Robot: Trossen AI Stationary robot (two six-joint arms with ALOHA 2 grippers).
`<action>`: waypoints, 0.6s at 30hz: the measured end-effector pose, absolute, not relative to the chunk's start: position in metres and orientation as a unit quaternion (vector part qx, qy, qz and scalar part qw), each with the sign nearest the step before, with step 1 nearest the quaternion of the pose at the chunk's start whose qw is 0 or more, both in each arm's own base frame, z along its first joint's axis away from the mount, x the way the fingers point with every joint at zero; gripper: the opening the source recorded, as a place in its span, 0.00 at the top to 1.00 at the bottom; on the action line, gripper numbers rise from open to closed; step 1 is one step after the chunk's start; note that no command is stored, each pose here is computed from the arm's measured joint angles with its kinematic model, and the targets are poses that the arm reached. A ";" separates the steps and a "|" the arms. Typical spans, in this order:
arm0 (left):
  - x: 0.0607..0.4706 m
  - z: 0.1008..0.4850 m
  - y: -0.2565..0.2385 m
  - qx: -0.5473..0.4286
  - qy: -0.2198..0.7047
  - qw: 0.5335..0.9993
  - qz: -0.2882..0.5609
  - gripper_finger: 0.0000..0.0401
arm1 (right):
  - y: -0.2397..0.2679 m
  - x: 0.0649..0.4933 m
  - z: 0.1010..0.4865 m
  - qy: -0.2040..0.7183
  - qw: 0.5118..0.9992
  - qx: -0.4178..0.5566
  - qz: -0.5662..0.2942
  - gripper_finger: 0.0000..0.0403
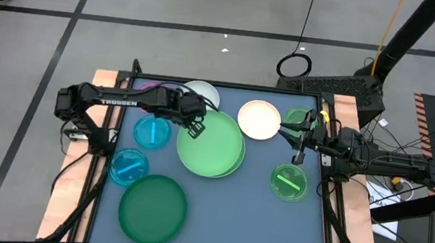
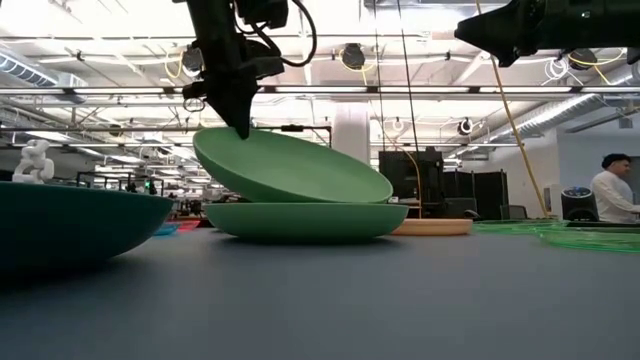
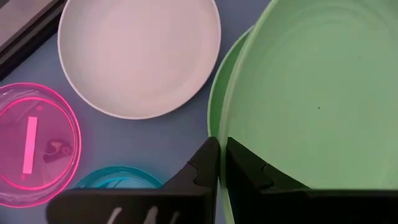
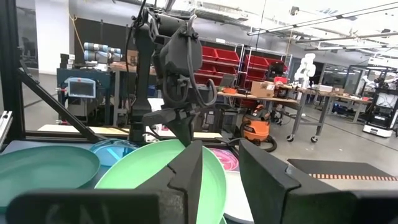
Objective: Stack plastic plates
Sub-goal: Stack the bottom light green plate on top of the top light green plate
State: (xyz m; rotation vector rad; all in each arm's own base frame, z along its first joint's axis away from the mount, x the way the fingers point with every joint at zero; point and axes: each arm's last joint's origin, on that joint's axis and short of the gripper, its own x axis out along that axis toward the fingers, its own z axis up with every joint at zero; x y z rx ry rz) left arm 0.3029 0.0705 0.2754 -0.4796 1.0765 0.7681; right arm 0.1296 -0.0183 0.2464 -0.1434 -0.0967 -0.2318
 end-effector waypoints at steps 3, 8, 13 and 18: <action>0.303 0.275 0.071 -0.217 0.494 0.763 0.356 0.94 | -0.018 0.130 0.247 -0.049 0.990 -0.071 -0.116 0.76; 0.303 0.276 0.071 -0.215 0.491 0.763 0.362 0.94 | -0.018 0.130 0.247 -0.051 0.989 -0.071 -0.115 0.76; 0.304 0.276 0.070 -0.216 0.491 0.764 0.358 0.84 | -0.018 0.130 0.247 -0.051 0.989 -0.071 -0.115 0.76; 0.304 0.276 0.068 -0.216 0.492 0.765 0.354 0.71 | -0.018 0.130 0.247 -0.051 0.989 -0.071 -0.115 0.76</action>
